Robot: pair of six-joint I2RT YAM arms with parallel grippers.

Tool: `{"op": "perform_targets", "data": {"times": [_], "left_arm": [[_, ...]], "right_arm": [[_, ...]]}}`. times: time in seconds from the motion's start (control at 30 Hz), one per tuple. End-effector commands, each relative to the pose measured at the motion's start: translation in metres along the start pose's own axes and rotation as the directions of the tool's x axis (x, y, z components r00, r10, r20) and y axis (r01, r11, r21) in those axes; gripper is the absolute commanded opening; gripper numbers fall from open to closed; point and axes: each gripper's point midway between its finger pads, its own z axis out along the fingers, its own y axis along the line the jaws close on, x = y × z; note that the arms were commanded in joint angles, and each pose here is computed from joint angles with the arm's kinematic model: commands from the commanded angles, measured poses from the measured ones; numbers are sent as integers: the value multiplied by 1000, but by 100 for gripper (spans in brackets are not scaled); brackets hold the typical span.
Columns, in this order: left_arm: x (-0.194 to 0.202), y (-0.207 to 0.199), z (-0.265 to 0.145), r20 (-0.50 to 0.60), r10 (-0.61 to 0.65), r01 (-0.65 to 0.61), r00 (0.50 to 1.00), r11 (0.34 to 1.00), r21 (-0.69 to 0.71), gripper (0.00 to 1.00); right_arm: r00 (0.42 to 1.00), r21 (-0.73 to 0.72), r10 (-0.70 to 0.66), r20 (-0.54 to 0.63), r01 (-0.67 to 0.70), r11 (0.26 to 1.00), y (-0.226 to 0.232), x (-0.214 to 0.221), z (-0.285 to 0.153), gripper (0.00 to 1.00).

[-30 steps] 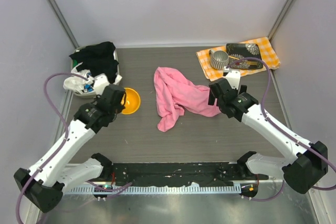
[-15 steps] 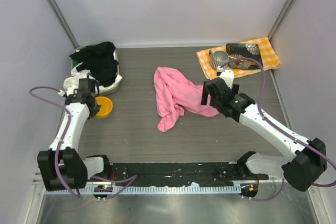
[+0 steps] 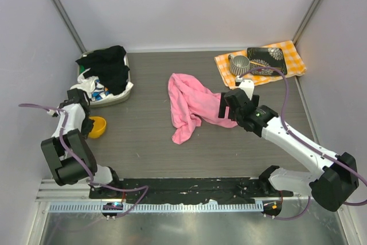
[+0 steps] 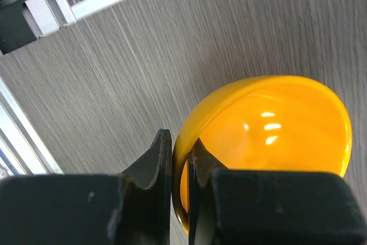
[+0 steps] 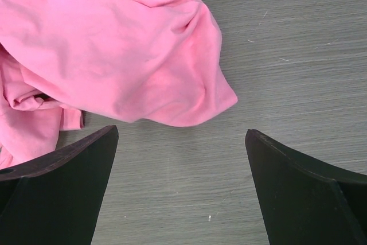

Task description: Fold and stack the t-shirts

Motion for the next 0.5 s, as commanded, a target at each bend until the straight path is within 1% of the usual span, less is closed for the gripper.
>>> {"op": "perform_targets", "data": {"times": [0.0, 0.13, 0.17, 0.2, 0.27, 0.3, 0.37, 0.4, 0.47], "left_arm": [[-32, 5, 5, 44, -50, 51, 998, 998, -29, 0], [-34, 12, 13, 19, -67, 68, 998, 996, -53, 0], [-34, 14, 15, 18, -71, 72, 997, 996, -60, 3], [-33, 14, 16, 12, -68, 68, 998, 996, -64, 15], [-34, 15, 17, 9, -74, 74, 997, 995, -68, 26], [-34, 16, 17, 9, -75, 76, 997, 995, -68, 36], [-33, 17, 17, 7, -77, 77, 997, 994, -72, 44], [-34, 17, 17, 9, -79, 80, 997, 994, -71, 50], [-35, 17, 16, 15, -82, 83, 997, 994, -67, 56]], "right_arm": [[998, -41, 29, 48, -27, 999, 7, -11, -4, 100], [999, -37, 22, 46, -20, 999, 7, -9, -3, 99], [999, -36, 21, 46, -20, 999, 6, -9, -2, 100], [999, -40, 20, 45, -18, 999, 8, -9, -2, 100], [999, -40, 18, 44, -16, 999, 8, -10, -2, 100], [999, -44, 19, 46, -17, 999, 9, -10, -3, 100], [999, -44, 19, 45, -17, 999, 9, -11, -2, 100], [999, -45, 18, 48, -16, 999, 10, -12, -3, 100], [999, -44, 16, 49, -14, 999, 9, -11, -3, 100]]}}
